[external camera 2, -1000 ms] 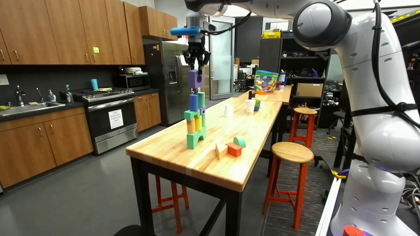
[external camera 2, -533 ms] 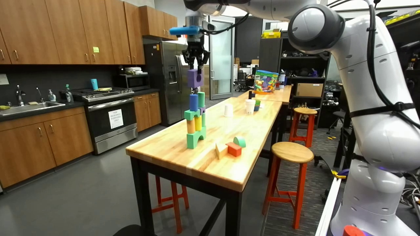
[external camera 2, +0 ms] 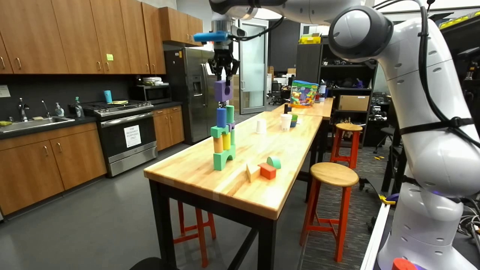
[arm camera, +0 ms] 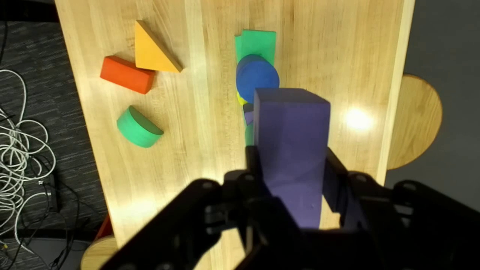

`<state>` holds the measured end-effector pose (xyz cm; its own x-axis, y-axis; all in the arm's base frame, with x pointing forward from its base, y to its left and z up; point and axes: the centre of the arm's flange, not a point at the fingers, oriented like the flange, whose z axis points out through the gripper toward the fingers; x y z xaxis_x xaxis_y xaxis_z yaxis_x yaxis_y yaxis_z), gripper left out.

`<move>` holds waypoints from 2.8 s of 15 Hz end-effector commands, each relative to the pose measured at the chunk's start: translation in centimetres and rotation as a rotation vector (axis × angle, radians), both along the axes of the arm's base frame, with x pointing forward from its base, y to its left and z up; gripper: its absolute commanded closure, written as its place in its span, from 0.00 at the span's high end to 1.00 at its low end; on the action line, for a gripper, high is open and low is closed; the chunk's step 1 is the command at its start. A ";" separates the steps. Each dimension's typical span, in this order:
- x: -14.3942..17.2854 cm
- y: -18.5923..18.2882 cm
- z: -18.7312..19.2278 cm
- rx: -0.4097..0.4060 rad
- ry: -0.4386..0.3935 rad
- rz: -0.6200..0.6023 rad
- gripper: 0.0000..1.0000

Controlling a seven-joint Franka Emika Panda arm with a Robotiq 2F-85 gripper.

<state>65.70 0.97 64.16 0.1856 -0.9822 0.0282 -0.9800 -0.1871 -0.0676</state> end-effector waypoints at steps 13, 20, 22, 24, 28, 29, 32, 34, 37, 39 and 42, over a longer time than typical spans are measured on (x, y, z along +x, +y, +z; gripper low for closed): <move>1.0 -0.1 -1.0 0.020 0.055 0.017 0.15; 1.7 0.2 -1.3 0.032 0.052 0.024 0.15; 1.8 0.2 -1.2 0.046 0.045 0.026 0.15; 1.8 0.3 -1.3 0.065 0.041 0.027 0.15; 1.8 0.2 -1.2 0.106 0.036 0.028 0.15; 1.9 0.0 -1.1 0.110 0.035 0.026 0.15; 2.0 -0.5 -0.8 0.107 0.032 0.021 0.15; 2.0 -0.6 -0.4 0.101 0.028 0.021 0.15; 2.0 -0.7 -0.2 0.098 0.024 0.022 0.15; 2.1 -0.7 -0.2 0.096 0.024 0.021 0.15; 2.2 -0.8 -0.5 0.094 0.030 0.019 0.15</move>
